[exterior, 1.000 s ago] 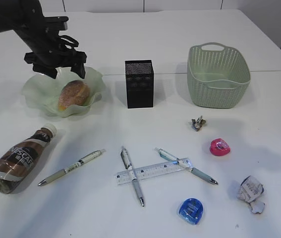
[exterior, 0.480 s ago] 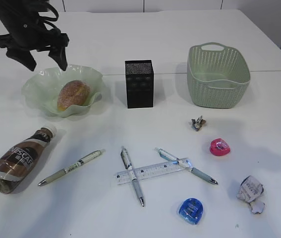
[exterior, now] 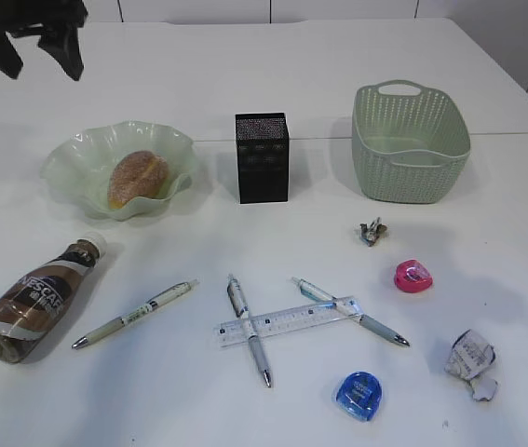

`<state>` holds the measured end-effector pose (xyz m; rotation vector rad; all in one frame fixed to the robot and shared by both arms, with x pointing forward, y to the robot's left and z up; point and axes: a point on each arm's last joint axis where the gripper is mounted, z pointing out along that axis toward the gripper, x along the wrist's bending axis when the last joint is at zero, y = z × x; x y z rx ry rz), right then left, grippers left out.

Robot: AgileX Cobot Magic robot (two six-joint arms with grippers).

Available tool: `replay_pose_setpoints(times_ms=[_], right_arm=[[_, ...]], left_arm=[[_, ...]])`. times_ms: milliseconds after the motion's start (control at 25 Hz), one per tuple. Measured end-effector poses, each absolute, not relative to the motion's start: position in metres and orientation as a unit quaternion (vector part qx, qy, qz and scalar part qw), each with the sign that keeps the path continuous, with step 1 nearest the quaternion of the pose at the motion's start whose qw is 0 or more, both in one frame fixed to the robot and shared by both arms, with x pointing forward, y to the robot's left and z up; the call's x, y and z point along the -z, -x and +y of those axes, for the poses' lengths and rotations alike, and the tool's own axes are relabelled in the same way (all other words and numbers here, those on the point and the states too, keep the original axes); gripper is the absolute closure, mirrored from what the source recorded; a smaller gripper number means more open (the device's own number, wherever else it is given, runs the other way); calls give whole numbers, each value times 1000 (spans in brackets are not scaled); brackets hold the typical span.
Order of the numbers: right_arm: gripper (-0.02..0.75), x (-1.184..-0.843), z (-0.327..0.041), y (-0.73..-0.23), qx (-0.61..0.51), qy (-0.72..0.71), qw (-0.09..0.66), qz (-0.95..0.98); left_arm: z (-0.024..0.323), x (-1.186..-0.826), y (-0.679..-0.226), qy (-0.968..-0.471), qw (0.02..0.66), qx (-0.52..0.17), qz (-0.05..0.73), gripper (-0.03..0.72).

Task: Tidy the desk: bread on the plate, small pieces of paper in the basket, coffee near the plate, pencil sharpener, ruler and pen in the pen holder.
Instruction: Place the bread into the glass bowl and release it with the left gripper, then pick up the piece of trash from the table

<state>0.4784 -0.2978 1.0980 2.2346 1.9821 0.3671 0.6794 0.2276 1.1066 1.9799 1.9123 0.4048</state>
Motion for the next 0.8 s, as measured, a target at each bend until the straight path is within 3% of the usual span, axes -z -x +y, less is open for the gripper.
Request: replay_pose_setpoints(times_ms=[400, 800], right_arm=[[167, -1087, -298, -487, -105, -740, 50, 662], [167, -1058, -258, -503, -40, -665, 41, 745]], left_arm=[[256, -1199, -625, -668, 247, -219, 666, 133], [275, -1240, -588, -642, 277, -256, 668, 137]])
